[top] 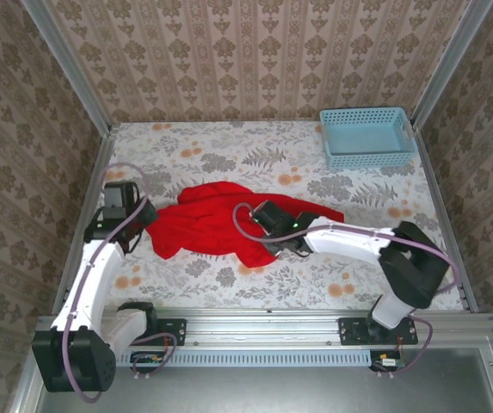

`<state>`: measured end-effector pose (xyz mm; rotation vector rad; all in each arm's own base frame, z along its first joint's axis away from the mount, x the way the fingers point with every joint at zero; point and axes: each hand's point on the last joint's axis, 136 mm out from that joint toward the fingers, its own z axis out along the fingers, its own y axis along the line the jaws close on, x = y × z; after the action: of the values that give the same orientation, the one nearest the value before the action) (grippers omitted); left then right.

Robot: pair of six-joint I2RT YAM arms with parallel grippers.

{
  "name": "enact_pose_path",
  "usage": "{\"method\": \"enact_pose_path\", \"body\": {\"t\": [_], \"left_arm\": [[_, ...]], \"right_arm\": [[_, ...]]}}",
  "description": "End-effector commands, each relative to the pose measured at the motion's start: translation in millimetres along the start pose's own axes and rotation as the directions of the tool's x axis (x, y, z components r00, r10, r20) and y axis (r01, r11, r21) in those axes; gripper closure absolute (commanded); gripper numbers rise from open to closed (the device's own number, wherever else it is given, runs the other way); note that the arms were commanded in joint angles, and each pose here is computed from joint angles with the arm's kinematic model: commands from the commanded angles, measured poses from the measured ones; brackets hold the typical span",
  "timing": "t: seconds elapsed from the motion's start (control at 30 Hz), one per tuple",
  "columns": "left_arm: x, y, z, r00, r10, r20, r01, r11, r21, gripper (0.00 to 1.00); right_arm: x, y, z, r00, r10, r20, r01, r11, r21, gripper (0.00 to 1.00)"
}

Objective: Fold the inside-out t-shirt

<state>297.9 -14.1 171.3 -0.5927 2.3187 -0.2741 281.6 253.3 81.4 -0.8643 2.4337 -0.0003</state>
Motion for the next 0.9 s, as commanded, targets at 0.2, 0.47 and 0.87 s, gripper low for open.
{"method": "enact_pose_path", "body": {"t": [0.2, 0.47, 0.87], "left_arm": [[-71, -33, -30, 0.992, -0.021, 0.128, 0.015, 0.999, 0.044, 1.0], [-55, -34, -19, 0.997, -0.036, 0.075, 0.031, 0.997, 0.075, 1.0], [-19, -11, 4, 0.999, -0.034, 0.008, 0.034, 0.999, 0.034, 1.0]], "right_arm": [[-52, -22, -95, 0.978, 0.0, 0.211, 0.0, 1.0, 0.0, 0.94], [-25, -2, -42, 0.993, 0.064, 0.102, -0.053, 0.993, -0.106, 0.92], [-6, 18, -3, 0.998, 0.049, 0.031, -0.044, 0.987, -0.154, 0.59]]}}
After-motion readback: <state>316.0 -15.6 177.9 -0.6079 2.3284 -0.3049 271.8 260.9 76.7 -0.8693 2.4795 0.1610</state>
